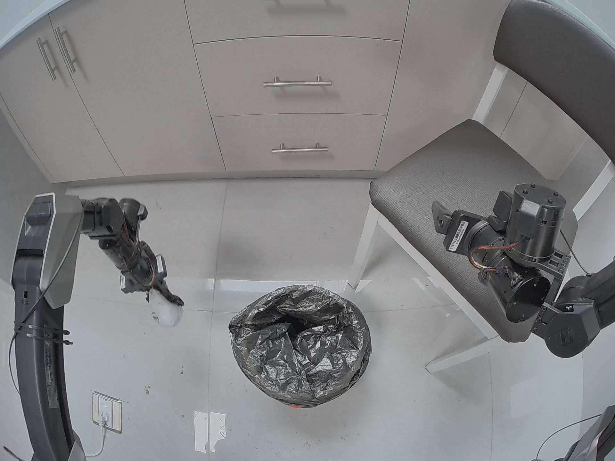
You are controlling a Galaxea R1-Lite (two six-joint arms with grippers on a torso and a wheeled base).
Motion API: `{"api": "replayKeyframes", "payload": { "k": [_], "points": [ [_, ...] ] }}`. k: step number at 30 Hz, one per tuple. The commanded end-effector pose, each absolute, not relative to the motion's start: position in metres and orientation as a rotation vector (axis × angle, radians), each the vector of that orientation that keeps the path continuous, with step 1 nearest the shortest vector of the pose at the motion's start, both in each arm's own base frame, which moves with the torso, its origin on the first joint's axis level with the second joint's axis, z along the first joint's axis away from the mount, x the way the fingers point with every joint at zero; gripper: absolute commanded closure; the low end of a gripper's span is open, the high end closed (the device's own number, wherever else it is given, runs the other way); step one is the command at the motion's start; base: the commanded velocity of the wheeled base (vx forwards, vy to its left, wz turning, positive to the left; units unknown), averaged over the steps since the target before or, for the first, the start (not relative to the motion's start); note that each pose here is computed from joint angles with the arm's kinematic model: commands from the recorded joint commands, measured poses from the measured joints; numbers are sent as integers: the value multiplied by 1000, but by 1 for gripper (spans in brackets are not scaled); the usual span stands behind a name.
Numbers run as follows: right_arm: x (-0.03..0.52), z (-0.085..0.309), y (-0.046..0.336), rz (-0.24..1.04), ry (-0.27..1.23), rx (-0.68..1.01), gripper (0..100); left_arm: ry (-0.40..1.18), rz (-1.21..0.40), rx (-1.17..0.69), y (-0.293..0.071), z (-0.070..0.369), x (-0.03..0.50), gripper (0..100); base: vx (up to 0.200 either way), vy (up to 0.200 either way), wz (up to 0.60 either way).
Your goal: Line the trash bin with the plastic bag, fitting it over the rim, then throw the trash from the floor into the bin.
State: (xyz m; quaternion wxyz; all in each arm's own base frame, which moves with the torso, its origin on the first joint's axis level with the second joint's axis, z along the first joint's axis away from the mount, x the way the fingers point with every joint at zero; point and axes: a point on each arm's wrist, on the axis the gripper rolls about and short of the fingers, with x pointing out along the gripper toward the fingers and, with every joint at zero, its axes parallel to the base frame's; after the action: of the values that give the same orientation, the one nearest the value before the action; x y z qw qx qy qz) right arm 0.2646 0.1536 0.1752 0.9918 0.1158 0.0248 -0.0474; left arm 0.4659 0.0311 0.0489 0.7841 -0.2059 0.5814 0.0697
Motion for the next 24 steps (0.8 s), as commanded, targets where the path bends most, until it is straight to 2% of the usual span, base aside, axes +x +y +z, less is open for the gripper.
{"api": "replayKeyframes", "payload": {
  "k": [1,3,4,7,8,12,18,24],
  "points": [
    [263,174,153,-88,30,230,0,1082,-52,-372,-36,187,417,100,0,0,0],
    [263,174,153,-88,29,231,0,1081,-88,-353,-51,198,408,100,0,0,0],
    [263,174,153,-86,29,231,0,1078,-152,-321,-75,214,393,100,0,0,0],
    [263,175,153,-86,27,233,0,1073,-217,-282,-100,227,377,100,0,0,0],
    [263,175,153,-88,24,234,0,1066,-272,-250,-120,237,363,100,0,0,0],
    [264,175,154,-91,23,236,0,1091,-359,-198,-153,250,335,100,0,0,0],
    [264,176,154,-89,20,237,0,1123,-437,-114,-193,245,315,100,0,0,0],
    [264,175,154,-87,23,237,0,1187,-422,-122,-213,225,317,100,0,0,0]
  ]
}}
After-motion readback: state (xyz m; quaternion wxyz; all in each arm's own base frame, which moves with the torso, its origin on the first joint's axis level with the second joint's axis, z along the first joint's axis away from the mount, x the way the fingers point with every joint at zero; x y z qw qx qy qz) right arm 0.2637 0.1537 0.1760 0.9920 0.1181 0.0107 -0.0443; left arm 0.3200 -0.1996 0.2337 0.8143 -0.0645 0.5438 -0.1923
